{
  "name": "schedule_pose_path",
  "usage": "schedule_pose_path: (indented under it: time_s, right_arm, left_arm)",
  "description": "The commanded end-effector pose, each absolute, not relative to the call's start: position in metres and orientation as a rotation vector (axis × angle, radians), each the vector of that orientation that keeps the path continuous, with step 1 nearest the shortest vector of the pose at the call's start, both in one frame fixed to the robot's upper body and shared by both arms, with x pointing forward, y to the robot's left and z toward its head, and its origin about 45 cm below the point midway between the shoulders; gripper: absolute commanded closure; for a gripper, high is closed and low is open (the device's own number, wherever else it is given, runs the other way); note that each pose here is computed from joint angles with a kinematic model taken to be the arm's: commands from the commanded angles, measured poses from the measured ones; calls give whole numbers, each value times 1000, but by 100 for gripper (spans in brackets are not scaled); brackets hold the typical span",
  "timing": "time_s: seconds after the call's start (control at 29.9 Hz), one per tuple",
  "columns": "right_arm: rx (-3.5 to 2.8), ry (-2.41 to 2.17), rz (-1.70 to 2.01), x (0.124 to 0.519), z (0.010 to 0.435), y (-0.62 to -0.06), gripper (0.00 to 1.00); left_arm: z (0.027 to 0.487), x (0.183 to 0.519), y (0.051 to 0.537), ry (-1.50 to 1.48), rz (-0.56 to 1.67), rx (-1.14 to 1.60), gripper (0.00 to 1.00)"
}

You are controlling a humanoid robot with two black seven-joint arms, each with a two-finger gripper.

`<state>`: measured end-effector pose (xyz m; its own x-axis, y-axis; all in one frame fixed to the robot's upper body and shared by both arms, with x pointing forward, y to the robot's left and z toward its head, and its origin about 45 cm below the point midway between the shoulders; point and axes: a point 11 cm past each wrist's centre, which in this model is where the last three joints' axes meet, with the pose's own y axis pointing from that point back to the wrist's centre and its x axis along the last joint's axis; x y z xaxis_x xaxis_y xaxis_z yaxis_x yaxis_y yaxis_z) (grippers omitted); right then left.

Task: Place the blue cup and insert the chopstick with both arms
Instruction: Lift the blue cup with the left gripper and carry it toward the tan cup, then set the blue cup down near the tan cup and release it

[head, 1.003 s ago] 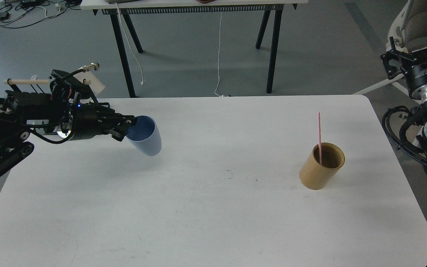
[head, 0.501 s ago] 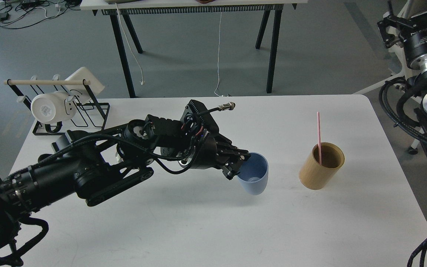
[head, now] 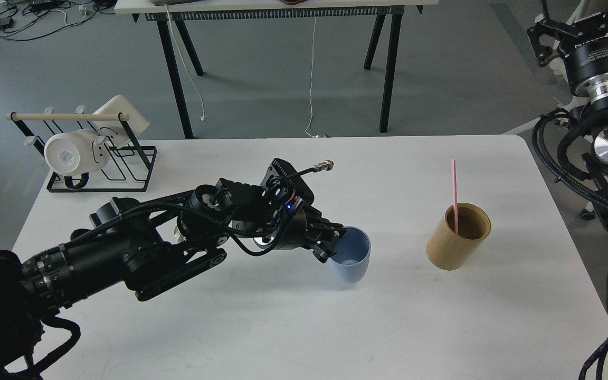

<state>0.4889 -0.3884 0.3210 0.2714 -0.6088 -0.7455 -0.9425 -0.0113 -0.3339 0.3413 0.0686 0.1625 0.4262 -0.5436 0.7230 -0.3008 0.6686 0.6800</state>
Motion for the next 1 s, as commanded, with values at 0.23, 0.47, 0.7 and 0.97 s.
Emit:
schedule_pose_path:
  time_s: [0.23, 0.47, 0.7, 0.97]
  right_arm:
    - [-1724, 1432, 522, 486, 314, -386, 1]
    - [-1801, 1409, 543, 484, 307, -366, 1]
    - [-1802, 1413, 539, 483, 308, -369, 1]
    - [-1808, 1421, 543, 476, 301, -374, 1]
  left_arm:
    - [151, 336, 77, -1127, -180, 887, 93]
    - [152, 337, 76, -1128, -180, 882, 91]
    - [154, 337, 76, -1130, -180, 875, 82]
    - [167, 346, 83, -1144, -147, 872, 62]
